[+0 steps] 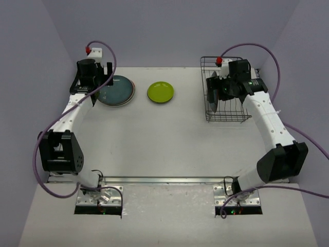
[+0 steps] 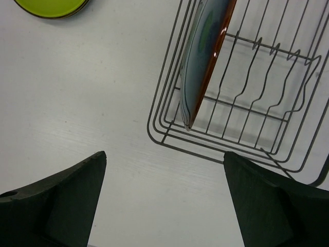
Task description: Unload the plates from the dish rack
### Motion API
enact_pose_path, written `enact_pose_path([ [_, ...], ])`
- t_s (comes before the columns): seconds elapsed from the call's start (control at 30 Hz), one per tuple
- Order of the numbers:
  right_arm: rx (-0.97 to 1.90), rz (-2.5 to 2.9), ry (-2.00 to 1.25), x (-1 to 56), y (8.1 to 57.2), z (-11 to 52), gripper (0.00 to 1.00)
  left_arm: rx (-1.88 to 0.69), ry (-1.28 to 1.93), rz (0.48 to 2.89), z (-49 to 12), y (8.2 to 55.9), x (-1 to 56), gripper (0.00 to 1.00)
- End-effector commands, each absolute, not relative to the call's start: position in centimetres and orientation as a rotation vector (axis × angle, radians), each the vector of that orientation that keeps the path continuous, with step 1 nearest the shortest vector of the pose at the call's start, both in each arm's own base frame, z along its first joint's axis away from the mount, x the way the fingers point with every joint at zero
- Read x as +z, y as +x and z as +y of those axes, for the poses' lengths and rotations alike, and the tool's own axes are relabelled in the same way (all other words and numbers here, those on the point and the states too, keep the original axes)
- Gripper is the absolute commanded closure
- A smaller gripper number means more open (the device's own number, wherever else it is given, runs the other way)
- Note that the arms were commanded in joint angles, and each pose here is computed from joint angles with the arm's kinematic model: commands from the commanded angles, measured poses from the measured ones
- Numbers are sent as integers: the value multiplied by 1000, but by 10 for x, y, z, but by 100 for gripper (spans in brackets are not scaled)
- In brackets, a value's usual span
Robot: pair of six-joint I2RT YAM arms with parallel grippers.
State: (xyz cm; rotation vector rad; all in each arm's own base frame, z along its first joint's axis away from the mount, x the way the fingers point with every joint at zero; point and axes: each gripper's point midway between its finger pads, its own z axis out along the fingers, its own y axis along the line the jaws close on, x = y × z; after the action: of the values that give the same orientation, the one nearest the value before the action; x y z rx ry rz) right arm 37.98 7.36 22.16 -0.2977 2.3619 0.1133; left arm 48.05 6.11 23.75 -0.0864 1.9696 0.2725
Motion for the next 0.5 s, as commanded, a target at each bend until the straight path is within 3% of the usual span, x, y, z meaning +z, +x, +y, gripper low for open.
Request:
enact_pose_path([
  [0.0,202,2357,-306,227,402,84,5,373,-37,1900,63,456,267,8],
  [0.3,191,2409,-273,190,444,78,4,103,-3,1978,18,413,269,7],
  [0.47,171,2401,-293,168,459,74,12,-4,27,1987,1,394,274,6],
])
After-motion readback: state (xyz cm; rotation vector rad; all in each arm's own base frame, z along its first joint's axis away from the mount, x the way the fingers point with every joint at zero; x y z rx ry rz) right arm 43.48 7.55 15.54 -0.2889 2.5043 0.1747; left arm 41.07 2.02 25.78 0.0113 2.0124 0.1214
